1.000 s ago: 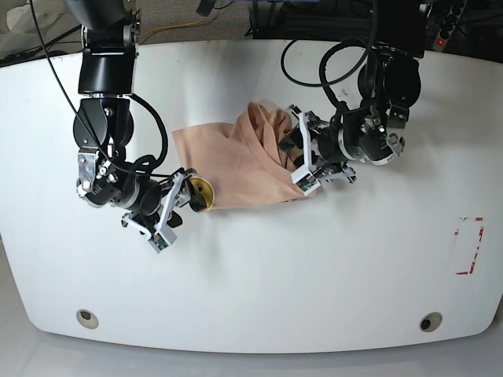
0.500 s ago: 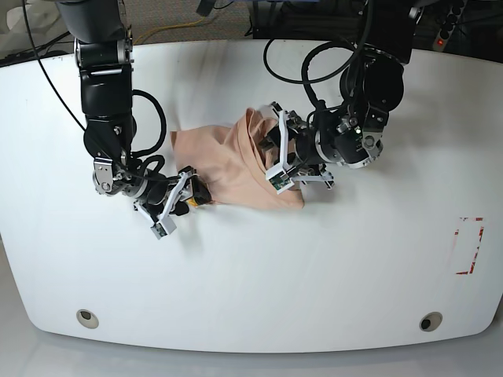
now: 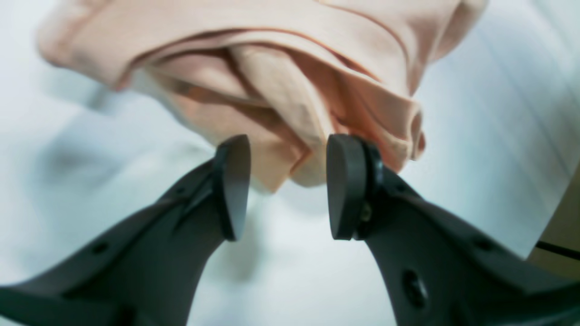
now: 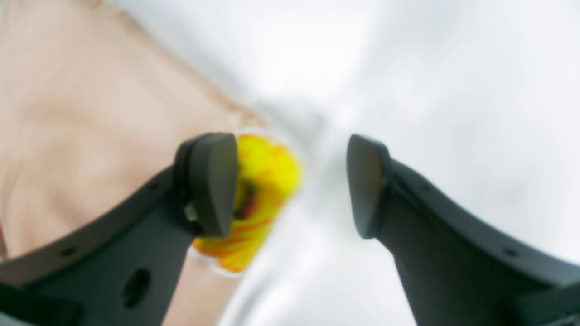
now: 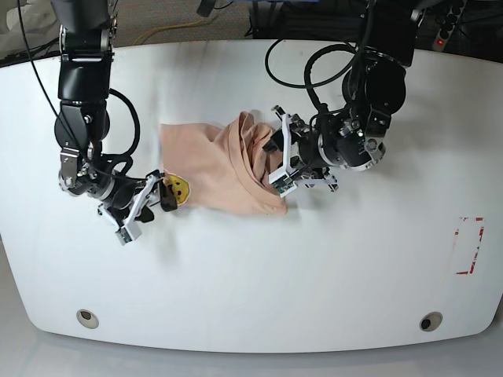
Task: Fold the T-shirt properly
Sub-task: 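Grasp the peach shirt's edges with both grippers and lift them, then flip the shirt bundle over, bringing the smiley sticker side up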
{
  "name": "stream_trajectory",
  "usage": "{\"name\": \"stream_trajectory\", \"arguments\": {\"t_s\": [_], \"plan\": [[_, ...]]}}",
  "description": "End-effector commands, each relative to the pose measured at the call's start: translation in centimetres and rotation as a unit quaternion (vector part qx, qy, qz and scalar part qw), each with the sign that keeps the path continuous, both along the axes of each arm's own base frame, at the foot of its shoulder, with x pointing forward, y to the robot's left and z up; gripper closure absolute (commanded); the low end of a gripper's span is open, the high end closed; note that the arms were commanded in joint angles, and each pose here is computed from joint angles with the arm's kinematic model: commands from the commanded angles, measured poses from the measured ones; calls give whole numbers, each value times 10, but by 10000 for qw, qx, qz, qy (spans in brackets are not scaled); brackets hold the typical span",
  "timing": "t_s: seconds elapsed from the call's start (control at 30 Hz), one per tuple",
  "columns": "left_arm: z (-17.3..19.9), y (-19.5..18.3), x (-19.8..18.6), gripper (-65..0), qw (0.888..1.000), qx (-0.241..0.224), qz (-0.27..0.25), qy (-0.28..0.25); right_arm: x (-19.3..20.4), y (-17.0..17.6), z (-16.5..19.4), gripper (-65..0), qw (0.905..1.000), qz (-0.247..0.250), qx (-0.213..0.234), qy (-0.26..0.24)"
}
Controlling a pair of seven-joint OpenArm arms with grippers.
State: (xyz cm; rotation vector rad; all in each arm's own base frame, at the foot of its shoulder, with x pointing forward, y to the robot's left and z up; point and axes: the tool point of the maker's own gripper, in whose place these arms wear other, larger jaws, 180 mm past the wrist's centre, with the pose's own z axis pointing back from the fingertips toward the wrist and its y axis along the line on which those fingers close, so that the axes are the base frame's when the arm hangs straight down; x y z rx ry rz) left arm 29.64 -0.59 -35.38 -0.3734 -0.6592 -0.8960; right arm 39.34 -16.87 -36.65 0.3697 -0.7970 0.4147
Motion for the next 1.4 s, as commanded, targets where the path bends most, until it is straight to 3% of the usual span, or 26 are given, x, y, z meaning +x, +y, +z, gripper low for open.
{"name": "stream_trajectory", "arguments": {"t_s": [0.0, 0.13, 0.23, 0.53, 0.7, 0.97, 1.37], "plan": [[15, 2, 1, -251, 9996, -110, -43, -254, 19, -4, 30, -355, 9990, -36, 96, -446], [14, 1, -11, -251, 9995, -85, -175, -258, 32, -14, 29, -355, 9986, -92, -255, -448], [7, -3, -32, -251, 9973, -8, -688, -263, 40, -13, 14, -355, 9980, -164, -379, -485], [-22, 0, -48, -251, 9969, 119, -751, 207, 29, -15, -20, -350, 9978, -76, -615, -240], [-32, 1, -22, -251, 9977, 205, -518, 380, 5, -15, -30, -296, 9961, 68, -873, -53], [-11, -6, 34, -251, 9994, 47, -348, 67, -53, 3, -43, -287, 9910, 479, -1239, 152], [57, 35, 87, -251, 9942, 406, -122, -992, -116, 86, -39, -285, 9924, 832, -840, 337]]}}
